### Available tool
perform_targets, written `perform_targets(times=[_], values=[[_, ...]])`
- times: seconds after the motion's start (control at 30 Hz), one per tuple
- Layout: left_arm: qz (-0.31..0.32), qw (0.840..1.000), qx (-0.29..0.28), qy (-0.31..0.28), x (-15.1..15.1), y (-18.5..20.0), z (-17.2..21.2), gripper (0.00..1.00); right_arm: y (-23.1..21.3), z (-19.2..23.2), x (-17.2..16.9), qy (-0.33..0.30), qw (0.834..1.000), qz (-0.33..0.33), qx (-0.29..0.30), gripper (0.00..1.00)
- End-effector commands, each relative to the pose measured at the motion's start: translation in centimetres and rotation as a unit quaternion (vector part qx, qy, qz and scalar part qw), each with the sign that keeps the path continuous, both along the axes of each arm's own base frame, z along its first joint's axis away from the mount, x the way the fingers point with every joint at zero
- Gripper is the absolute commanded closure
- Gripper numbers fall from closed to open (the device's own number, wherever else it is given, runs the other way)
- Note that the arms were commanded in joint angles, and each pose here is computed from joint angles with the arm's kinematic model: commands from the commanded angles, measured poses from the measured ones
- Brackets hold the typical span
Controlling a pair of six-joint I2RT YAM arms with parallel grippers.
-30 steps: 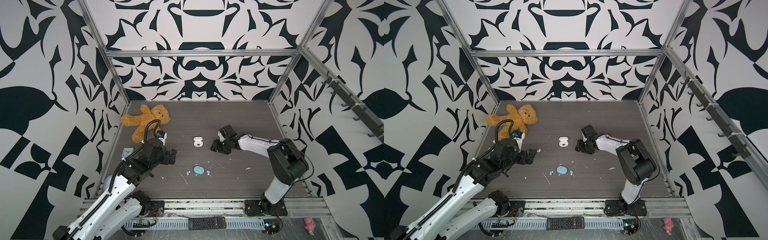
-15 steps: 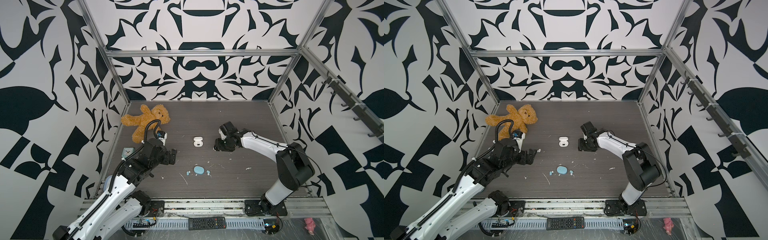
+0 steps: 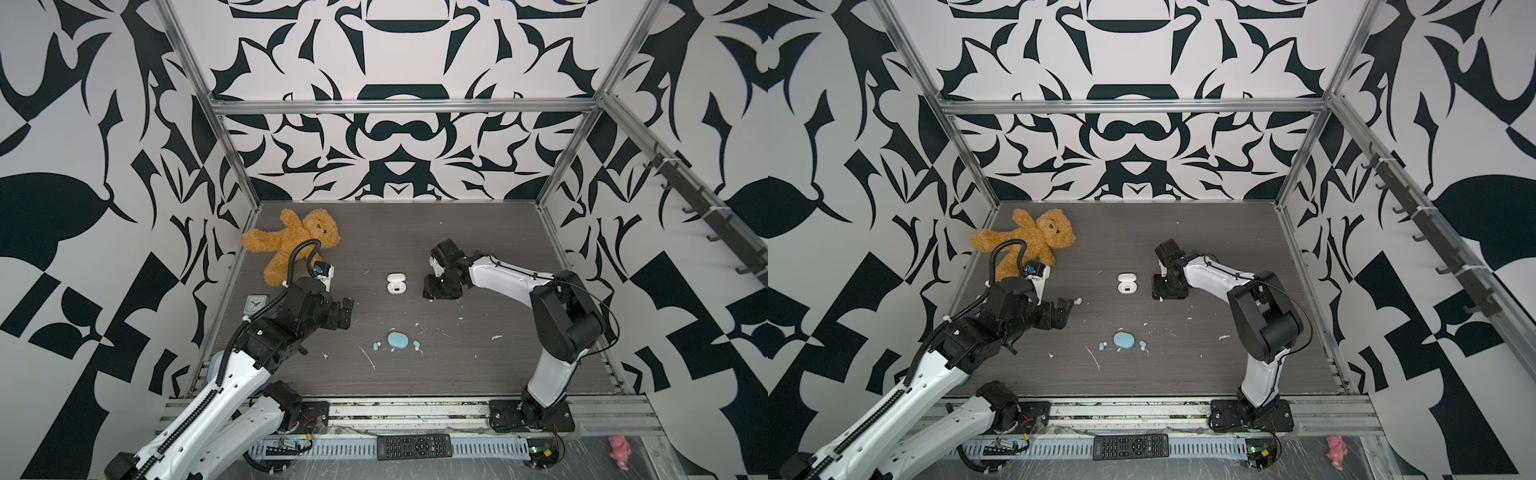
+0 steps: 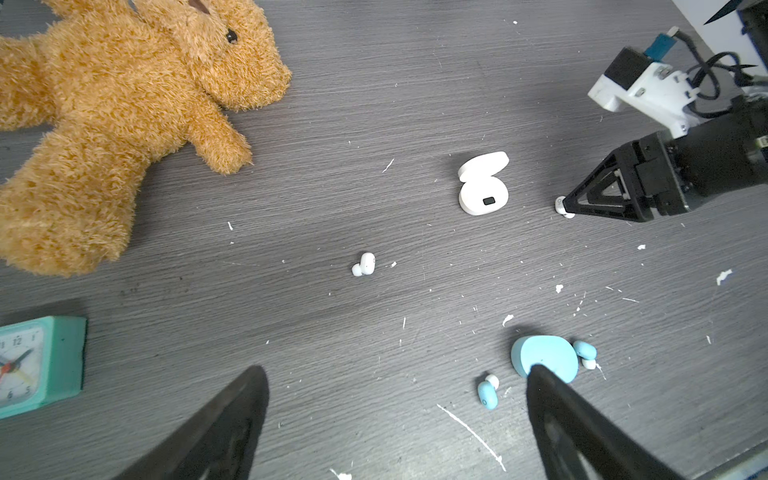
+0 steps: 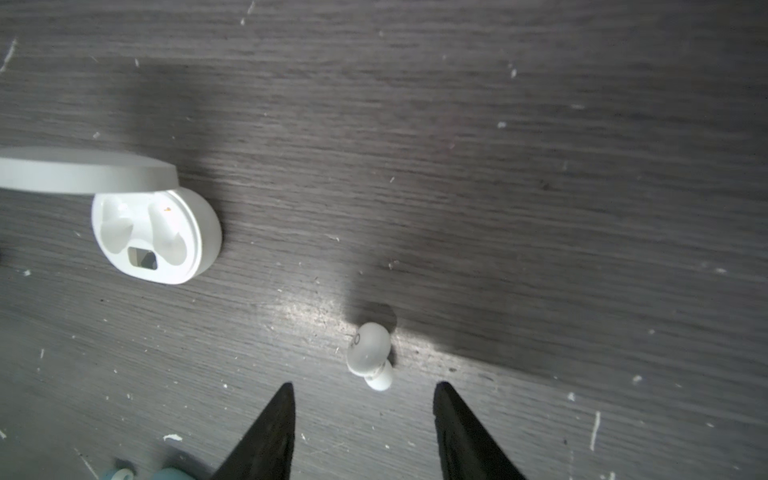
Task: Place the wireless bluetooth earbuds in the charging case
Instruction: 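Lower the open right gripper around the white earbud, then close the right gripper on the white earbud and lift it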
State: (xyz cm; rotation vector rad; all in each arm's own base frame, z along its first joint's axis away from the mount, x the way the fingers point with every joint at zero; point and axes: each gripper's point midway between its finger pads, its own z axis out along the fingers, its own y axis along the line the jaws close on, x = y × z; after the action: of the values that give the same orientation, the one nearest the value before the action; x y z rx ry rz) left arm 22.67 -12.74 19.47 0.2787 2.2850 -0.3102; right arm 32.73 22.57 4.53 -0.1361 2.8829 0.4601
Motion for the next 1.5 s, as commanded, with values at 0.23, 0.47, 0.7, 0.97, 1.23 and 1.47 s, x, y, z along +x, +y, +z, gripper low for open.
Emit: perform_targets(times=[0.23,0.47,0.7,0.97,1.23,1.47], values=[[-0.002,1.0,-0.007,-0.004,-0.1,0.0,0.0,0.01,0.0,-0.3,0.6,-0.001,1.0,-0.021,0.0,0.48],[-0.003,1.0,-0.006,-0.003,-0.1,-0.1,0.0,0.01,-0.5,0.5,0.7,-0.012,0.999,-0.048,-0.013,0.52],[-0.004,1.0,-0.007,-0.003,-0.2,-0.1,0.0,0.01,-0.2,0.4,0.8,-0.007,0.998,-0.04,-0.044,0.61],[-0.005,1.0,-0.009,-0.004,-0.2,-0.1,0.1,0.01,-0.2,0.2,1.2,-0.01,0.997,-0.031,-0.073,0.67],[-0.006,1.0,-0.009,-0.003,-0.2,-0.2,0.1,0.01,0.0,-0.1,1.5,-0.011,0.994,-0.015,-0.107,0.71],[-0.006,1.0,-0.009,-0.003,-0.2,-0.2,0.0,0.01,0.3,-0.5,1.4,-0.008,0.992,-0.004,-0.123,0.73]])
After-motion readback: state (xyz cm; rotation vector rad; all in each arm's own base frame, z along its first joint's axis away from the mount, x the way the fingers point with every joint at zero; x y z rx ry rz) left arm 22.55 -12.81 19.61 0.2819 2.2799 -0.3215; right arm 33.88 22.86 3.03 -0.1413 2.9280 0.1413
